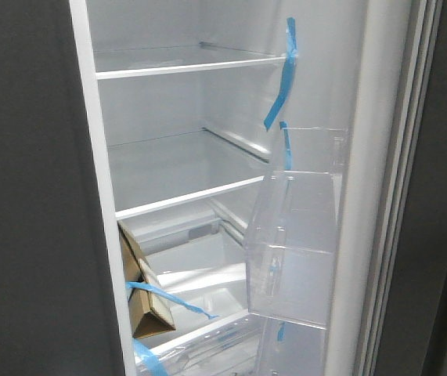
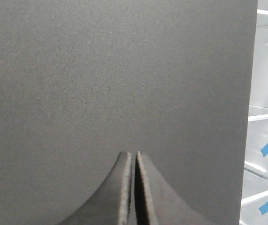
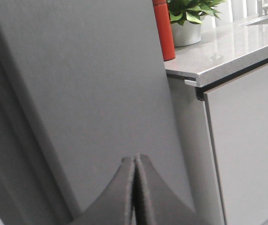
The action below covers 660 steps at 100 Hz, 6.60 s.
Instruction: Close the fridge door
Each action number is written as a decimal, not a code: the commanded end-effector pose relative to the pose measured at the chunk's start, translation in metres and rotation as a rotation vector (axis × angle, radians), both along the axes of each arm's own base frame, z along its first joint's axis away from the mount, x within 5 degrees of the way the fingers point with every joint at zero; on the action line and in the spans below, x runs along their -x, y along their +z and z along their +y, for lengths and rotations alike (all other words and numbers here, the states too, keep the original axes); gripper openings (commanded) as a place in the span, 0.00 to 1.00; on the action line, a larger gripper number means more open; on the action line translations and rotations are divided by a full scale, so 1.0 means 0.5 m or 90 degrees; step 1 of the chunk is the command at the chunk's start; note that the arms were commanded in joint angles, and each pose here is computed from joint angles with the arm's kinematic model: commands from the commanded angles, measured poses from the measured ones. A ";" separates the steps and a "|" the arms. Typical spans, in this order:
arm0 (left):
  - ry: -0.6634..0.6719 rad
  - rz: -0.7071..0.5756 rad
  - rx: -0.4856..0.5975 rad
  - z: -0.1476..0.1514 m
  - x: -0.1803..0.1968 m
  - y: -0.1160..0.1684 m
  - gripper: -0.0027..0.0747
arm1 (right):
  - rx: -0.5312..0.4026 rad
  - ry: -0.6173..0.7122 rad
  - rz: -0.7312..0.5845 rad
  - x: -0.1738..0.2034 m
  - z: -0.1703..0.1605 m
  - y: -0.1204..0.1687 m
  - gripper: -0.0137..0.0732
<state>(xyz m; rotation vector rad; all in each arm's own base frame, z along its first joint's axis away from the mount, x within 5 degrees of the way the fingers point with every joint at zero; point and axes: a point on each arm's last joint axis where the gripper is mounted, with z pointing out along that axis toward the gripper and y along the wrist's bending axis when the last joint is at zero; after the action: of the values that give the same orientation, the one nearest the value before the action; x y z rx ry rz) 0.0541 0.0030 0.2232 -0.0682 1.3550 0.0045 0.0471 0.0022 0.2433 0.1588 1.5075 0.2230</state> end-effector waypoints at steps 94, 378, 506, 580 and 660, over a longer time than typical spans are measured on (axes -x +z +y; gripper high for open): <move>0.000 -0.037 0.002 0.000 0.003 -0.009 0.01 | -0.223 0.116 0.110 -0.119 0.036 0.349 0.10; 0.000 -0.037 0.002 0.000 0.003 -0.009 0.01 | 0.013 0.467 0.205 -0.718 0.371 0.349 0.10; 0.000 -0.037 0.002 0.000 0.003 -0.009 0.01 | 0.116 0.197 0.145 -0.283 0.074 0.389 0.10; 0.000 -0.037 0.002 0.000 0.003 -0.009 0.01 | 0.099 0.167 0.061 -0.036 0.045 0.190 0.10; 0.000 -0.037 0.002 0.000 0.003 -0.009 0.01 | 0.119 -0.033 -0.010 -0.014 -0.001 -0.008 0.10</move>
<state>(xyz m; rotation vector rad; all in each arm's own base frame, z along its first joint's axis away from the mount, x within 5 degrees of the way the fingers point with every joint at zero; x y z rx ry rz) 0.0541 0.0030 0.2232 -0.0669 1.3550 0.0062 0.0540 0.0084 0.2425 -0.0200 1.6254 0.0962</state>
